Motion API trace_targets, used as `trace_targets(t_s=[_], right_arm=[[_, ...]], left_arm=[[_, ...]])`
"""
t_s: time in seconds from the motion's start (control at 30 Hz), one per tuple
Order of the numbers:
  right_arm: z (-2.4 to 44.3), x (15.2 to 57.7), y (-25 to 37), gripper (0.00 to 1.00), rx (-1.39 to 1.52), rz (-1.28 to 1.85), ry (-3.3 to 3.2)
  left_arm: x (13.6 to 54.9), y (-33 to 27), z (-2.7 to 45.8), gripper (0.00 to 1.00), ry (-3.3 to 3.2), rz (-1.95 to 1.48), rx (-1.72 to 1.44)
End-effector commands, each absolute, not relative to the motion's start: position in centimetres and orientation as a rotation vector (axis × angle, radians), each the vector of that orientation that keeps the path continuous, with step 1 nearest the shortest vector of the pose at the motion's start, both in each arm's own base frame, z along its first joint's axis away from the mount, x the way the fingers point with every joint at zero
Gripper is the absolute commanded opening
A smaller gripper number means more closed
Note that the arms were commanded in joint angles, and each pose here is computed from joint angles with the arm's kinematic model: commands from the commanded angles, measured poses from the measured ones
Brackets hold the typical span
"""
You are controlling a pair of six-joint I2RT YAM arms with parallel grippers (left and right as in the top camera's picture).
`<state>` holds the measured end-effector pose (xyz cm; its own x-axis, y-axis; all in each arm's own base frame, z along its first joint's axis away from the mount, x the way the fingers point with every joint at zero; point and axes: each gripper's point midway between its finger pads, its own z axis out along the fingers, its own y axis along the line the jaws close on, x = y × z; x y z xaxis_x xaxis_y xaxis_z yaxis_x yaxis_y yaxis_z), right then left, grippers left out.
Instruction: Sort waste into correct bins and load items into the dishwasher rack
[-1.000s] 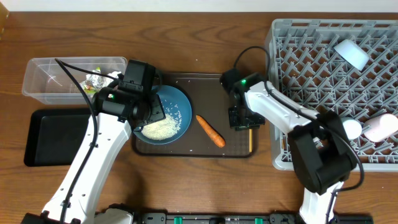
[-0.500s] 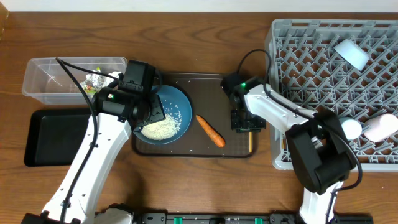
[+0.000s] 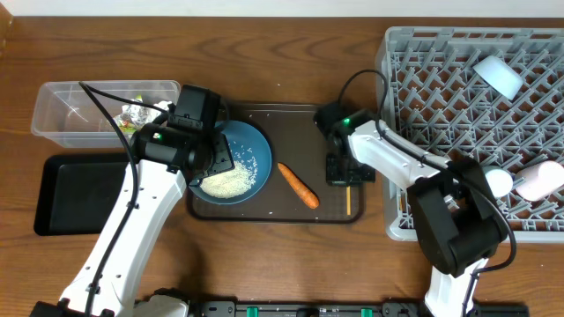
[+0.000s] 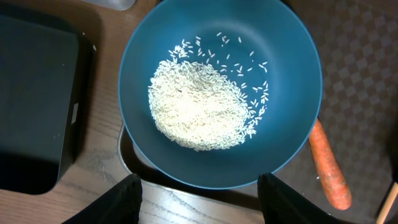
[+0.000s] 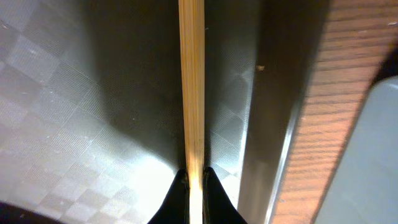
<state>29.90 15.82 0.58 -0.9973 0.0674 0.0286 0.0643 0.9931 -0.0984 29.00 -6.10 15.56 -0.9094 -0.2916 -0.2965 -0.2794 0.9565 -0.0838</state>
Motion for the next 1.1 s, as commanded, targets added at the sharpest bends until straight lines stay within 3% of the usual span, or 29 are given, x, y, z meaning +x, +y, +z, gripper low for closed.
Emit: trace_targets(t_s=[0.0, 0.23, 0.37, 0.6, 0.9, 1.07], right_arm=[[5.5, 33.3, 16.1, 0.01, -0.120, 0.028, -3.238], [16.4, 36.3, 13.2, 0.01, -0.024, -0.143, -3.511], [18.2, 34.9, 9.0, 0.00, -0.030, -0.071, -3.501], [15.5, 32.1, 3.8, 0.01, -0.068, 0.050, -3.335], [9.7, 29.7, 4.4, 0.01, -0.064, -0.027, -3.239], [9.2, 30.1, 4.5, 0.22, -0.065, -0.040, -3.256]], left_arm=[[28.8, -5.9, 15.6, 0.61, 2.799, -0.047, -0.410], [28.8, -5.9, 15.6, 0.61, 2.799, -0.047, -0.410], [28.9, -5.9, 15.6, 0.61, 2.798, -0.047, -0.410], [28.9, -5.9, 15.6, 0.61, 2.798, -0.047, -0.410], [28.9, -5.9, 15.6, 0.61, 2.798, -0.047, -0.411], [28.9, -5.9, 15.6, 0.61, 2.799, -0.048, -0.410]])
